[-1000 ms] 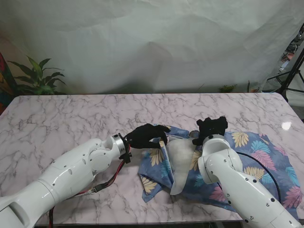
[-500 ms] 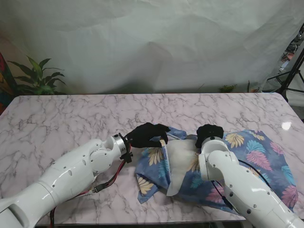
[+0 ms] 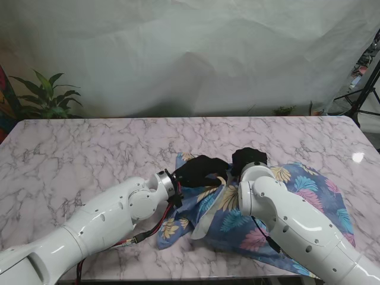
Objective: Put a pillowcase on a pillow
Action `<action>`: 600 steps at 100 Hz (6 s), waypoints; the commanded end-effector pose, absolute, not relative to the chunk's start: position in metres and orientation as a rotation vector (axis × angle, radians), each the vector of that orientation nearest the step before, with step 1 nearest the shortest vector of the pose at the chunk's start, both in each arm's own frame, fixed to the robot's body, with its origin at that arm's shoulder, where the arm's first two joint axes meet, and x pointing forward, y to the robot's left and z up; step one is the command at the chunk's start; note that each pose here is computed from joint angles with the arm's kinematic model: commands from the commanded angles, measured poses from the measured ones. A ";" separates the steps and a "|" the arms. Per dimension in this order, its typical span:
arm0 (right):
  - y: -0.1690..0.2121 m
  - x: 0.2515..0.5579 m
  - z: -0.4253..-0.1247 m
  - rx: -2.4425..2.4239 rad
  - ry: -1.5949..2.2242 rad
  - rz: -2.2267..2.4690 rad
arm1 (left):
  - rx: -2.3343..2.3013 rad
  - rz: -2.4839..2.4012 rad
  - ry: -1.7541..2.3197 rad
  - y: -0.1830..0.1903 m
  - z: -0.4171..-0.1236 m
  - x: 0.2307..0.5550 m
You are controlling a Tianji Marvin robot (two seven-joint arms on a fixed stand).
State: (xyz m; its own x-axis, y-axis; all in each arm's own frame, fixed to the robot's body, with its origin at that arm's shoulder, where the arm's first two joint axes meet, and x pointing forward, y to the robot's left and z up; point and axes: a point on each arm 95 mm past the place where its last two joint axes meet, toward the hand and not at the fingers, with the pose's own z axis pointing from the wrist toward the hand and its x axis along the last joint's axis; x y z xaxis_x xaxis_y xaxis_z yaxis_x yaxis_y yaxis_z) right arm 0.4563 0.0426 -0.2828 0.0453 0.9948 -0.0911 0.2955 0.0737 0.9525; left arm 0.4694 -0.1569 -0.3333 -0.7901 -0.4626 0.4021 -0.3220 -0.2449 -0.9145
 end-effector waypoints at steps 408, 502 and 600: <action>0.010 0.496 -0.289 1.606 1.362 0.762 | -0.789 -2.501 2.097 -0.117 -0.308 0.399; 0.048 0.474 -0.266 1.626 1.336 0.951 | -1.544 -2.413 2.118 -0.158 -0.383 0.431; 0.034 0.457 -0.234 1.368 1.550 0.984 | -1.539 -2.317 2.123 -0.120 -0.390 0.445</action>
State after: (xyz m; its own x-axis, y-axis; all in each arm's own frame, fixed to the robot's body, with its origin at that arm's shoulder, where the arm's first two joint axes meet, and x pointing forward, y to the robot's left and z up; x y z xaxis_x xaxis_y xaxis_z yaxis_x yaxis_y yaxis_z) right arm 0.4581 0.0269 -0.2420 -0.0603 0.9935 -0.0961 0.3689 0.1116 0.9228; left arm 0.4486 -0.1171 -0.3784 -0.5730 -0.2712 0.7734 -0.7328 -0.2530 -0.6317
